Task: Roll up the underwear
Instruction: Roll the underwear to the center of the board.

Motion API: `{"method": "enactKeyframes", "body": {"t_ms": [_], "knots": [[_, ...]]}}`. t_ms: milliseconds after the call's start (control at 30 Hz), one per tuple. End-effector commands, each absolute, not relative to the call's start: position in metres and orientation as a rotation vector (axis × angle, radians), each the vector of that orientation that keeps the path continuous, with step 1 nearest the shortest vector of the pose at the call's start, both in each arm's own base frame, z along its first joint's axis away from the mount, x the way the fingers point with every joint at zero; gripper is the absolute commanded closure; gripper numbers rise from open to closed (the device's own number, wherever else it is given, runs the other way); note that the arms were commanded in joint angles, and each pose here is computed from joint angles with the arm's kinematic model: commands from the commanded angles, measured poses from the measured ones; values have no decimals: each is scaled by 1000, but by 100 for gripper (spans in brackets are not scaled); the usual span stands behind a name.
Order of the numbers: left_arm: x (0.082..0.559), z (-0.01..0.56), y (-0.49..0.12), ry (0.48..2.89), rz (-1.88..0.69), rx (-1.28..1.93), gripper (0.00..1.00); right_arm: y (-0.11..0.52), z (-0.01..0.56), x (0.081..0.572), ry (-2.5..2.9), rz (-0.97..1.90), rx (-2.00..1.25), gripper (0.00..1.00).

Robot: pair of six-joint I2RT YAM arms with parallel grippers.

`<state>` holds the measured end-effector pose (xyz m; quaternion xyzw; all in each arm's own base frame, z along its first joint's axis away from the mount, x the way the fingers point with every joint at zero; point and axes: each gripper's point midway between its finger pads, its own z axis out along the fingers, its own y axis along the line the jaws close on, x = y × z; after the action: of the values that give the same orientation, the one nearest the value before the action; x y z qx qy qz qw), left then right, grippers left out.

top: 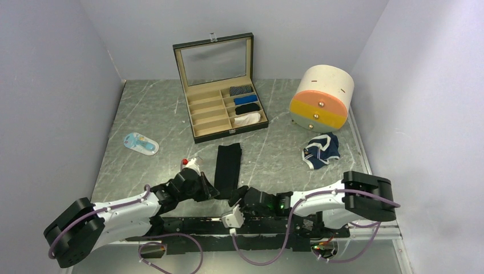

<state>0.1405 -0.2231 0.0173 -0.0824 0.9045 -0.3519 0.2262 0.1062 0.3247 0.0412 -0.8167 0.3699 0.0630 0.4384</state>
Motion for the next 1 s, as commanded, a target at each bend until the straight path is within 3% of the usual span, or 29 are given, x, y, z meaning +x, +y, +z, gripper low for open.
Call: {"method": "enactKeyframes", "body": {"t_ms": [0,400,967], "knots": [[106,-37,-168,2720,-623,-196,95,332,48,120,843,59,-1970,40],[105,-41,-167,2730,-607,-183,95,340,37,116,810,87,-1978,42],[104,-43,-166,2732,-610,-187,95,342,34,132,845,52,-1928,73]]}}
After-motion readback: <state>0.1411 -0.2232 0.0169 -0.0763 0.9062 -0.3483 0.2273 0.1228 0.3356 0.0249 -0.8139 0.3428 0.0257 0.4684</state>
